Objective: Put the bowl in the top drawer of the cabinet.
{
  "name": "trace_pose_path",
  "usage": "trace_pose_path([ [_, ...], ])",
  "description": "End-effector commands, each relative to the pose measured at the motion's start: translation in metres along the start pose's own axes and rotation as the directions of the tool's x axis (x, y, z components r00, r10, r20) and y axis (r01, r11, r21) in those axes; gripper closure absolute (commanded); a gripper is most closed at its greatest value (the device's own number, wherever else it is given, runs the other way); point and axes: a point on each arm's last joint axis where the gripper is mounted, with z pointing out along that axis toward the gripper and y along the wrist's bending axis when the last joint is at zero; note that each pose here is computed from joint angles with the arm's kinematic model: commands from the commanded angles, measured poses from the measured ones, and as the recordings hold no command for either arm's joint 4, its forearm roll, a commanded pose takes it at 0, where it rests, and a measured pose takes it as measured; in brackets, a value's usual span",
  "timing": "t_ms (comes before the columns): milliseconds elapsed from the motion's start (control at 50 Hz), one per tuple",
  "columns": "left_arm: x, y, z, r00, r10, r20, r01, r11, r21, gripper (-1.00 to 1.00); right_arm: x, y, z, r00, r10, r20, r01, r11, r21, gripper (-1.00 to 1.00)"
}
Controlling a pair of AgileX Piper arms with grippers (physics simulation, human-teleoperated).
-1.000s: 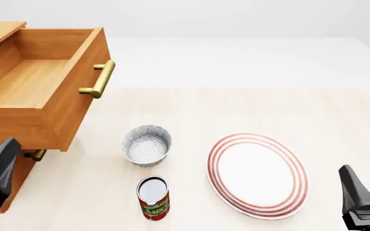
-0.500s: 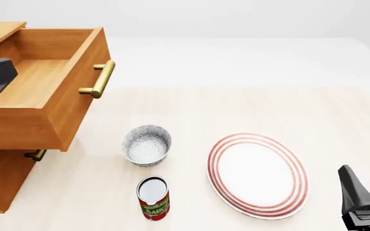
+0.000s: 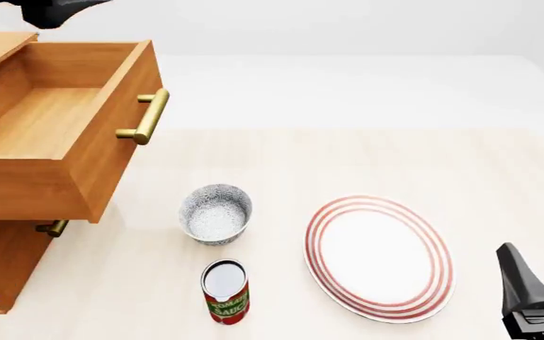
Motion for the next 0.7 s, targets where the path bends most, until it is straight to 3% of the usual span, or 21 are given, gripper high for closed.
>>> trace_pose_path([
  [20, -0.025, -0.014, 0.049, 0.995, 0.041, -0.087, -0.033, 0.996, 0.086, -1.0, 0.0, 0.0, 0.0, 1.0, 0.0, 0.0, 0.0, 1.0, 0.0, -1.0],
  [100, -0.015, -0.023, 0.066, 0.99, 0.039, -0.132, -0.023, 0.993, 0.119, -1.0, 0.0, 0.0, 0.0, 1.0, 0.0, 0.0, 0.0, 1.0, 0.0, -1.0],
  [180, -0.017, -0.026, 0.072, 0.989, 0.036, -0.144, -0.017, 0.992, 0.128, -1.0, 0.0, 0.0, 0.0, 1.0, 0.0, 0.0, 0.0, 1.0, 0.0, -1.0],
  [260, -0.002, -0.031, 0.085, 0.98, 0.008, -0.201, 0.02, 0.991, 0.133, -1.0, 0.0, 0.0, 0.0, 1.0, 0.0, 0.0, 0.0, 1.0, 0.0, -1.0],
  [360, 0.004, -0.039, 0.095, 0.973, 0.009, -0.231, 0.028, 0.988, 0.154, -1.0, 0.0, 0.0, 0.0, 1.0, 0.0, 0.0, 0.0, 1.0, 0.0, -1.0],
  [460, 0.012, -0.035, 0.103, 0.968, -0.001, -0.253, 0.036, 0.99, 0.136, -1.0, 0.0, 0.0, 0.0, 1.0, 0.0, 0.0, 0.0, 1.0, 0.0, -1.0],
  [600, 0.026, -0.053, 0.115, 0.958, -0.001, -0.287, 0.054, 0.983, 0.177, -1.0, 0.0, 0.0, 0.0, 1.0, 0.0, 0.0, 0.0, 1.0, 0.0, -1.0],
  [700, 0.038, -0.062, 0.122, 0.949, -0.038, -0.312, 0.099, 0.978, 0.182, -1.0, 0.0, 0.0, 0.0, 1.0, 0.0, 0.0, 0.0, 1.0, 0.0, -1.0],
])
